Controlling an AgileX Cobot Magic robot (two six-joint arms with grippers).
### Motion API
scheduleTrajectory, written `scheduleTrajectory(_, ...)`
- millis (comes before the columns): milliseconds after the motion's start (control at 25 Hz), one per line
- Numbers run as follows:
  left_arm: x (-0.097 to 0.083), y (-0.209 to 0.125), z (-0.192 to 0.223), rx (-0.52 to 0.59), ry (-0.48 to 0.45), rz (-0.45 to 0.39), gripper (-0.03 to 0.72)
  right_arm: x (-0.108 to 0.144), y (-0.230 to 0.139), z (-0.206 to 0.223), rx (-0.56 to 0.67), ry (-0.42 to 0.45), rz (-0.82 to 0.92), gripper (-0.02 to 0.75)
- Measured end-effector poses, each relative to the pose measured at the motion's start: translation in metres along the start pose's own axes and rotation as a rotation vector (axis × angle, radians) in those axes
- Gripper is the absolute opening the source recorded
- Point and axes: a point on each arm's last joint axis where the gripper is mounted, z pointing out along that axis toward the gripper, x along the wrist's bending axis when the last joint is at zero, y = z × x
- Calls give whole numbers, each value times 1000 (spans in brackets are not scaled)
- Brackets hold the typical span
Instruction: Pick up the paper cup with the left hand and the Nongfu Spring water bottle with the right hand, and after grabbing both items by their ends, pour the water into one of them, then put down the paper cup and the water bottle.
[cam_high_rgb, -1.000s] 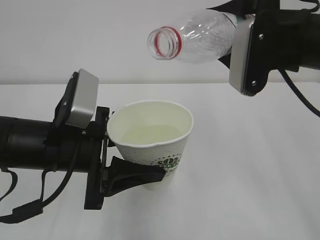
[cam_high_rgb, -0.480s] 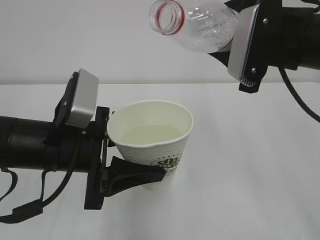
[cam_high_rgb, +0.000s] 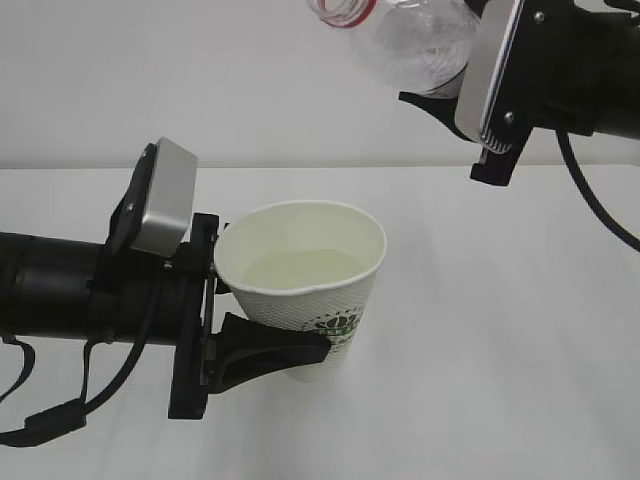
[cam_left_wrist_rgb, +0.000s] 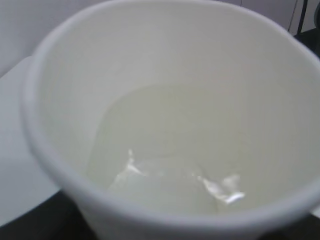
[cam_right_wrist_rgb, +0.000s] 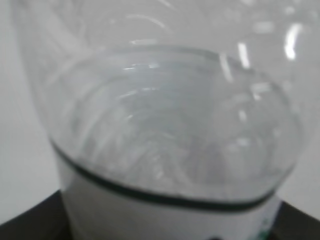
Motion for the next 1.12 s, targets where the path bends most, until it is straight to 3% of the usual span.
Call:
scheduleTrajectory(560,1,-1,0,16,11,0,491,0,0,0,-2,0,238,458)
scheduleTrajectory(1120,1,-2,0,21,14,0,491,0,0,0,-5,0,362,458)
